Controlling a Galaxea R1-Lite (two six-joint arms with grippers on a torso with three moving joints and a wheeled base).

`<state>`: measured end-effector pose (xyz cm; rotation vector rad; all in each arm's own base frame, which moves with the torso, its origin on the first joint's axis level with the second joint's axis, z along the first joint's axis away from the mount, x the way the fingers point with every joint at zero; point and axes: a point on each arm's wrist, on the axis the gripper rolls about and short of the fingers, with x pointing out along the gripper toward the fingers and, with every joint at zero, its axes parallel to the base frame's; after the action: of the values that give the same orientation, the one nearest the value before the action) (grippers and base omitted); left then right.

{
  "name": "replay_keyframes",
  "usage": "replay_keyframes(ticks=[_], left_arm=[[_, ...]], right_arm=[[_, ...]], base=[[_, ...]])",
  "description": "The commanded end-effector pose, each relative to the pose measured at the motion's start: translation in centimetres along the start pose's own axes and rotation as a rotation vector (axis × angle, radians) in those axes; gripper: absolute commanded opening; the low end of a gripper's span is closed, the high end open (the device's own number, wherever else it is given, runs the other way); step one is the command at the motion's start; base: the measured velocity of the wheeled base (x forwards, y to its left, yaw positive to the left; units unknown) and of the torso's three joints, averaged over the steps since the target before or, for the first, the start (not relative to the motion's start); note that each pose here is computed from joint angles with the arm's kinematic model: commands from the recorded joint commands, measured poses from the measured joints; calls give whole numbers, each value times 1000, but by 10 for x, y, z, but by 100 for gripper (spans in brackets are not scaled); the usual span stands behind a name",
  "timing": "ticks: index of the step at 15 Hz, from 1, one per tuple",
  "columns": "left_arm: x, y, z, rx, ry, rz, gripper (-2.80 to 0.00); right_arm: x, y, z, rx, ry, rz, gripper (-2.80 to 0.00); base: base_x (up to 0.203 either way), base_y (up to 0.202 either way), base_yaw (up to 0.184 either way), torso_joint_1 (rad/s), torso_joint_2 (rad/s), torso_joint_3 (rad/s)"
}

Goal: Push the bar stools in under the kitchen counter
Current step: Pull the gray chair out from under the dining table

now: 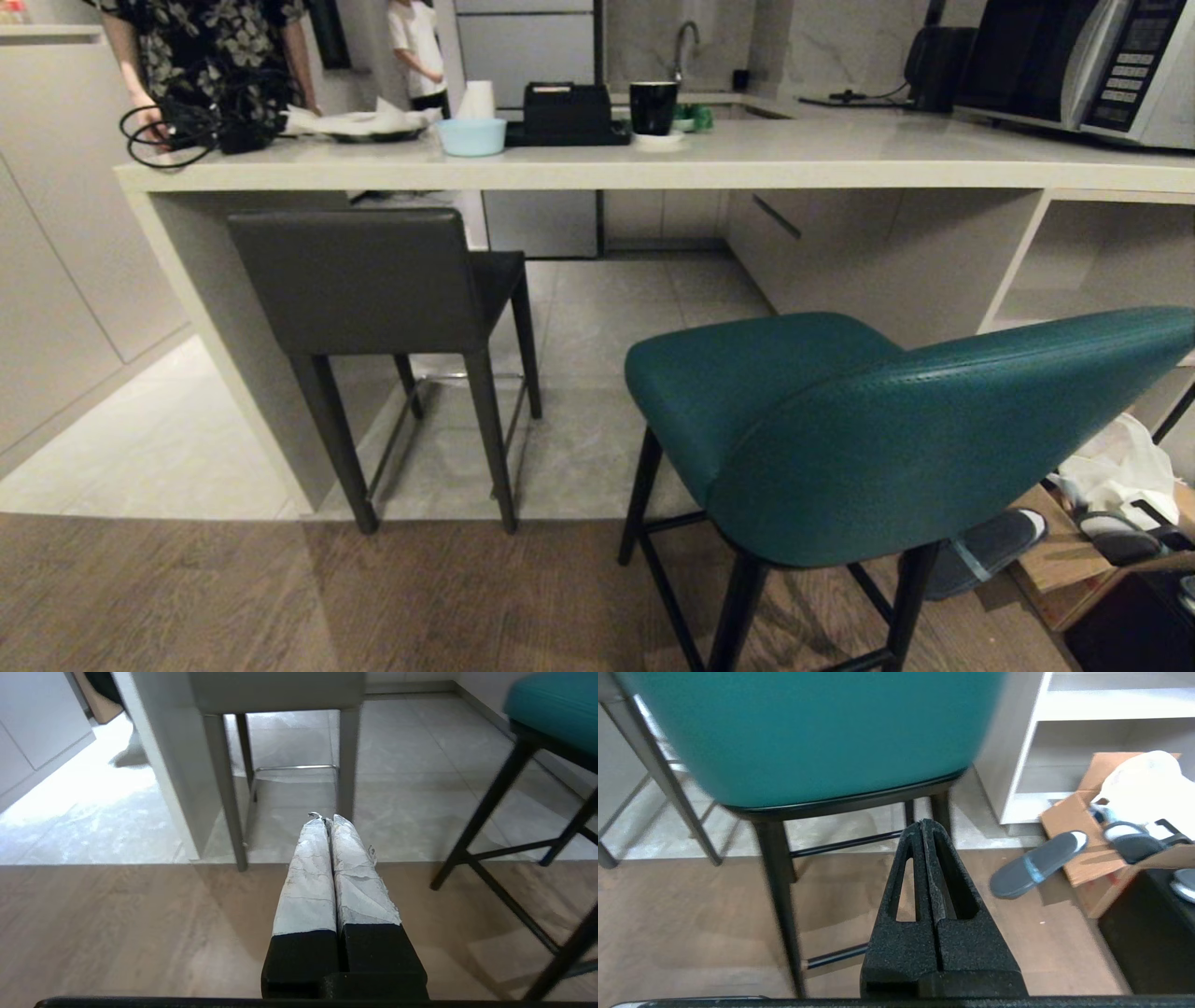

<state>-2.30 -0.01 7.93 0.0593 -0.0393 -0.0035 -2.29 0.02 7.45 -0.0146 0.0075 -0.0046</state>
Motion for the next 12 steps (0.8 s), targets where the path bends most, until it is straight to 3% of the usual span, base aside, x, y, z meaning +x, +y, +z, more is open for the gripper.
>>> replay_keyframes(ticks=[1,12], left_arm=[[1,0,-5,1,19,-1,-280],[1,0,-5,-1,18,-1,-280]], right_arm=[[0,0,0,-1,2,2,-280],[0,0,0,-1,2,2,-280]], base=[[0,200,-1,2,5,2],[0,198,0,4,2,2]])
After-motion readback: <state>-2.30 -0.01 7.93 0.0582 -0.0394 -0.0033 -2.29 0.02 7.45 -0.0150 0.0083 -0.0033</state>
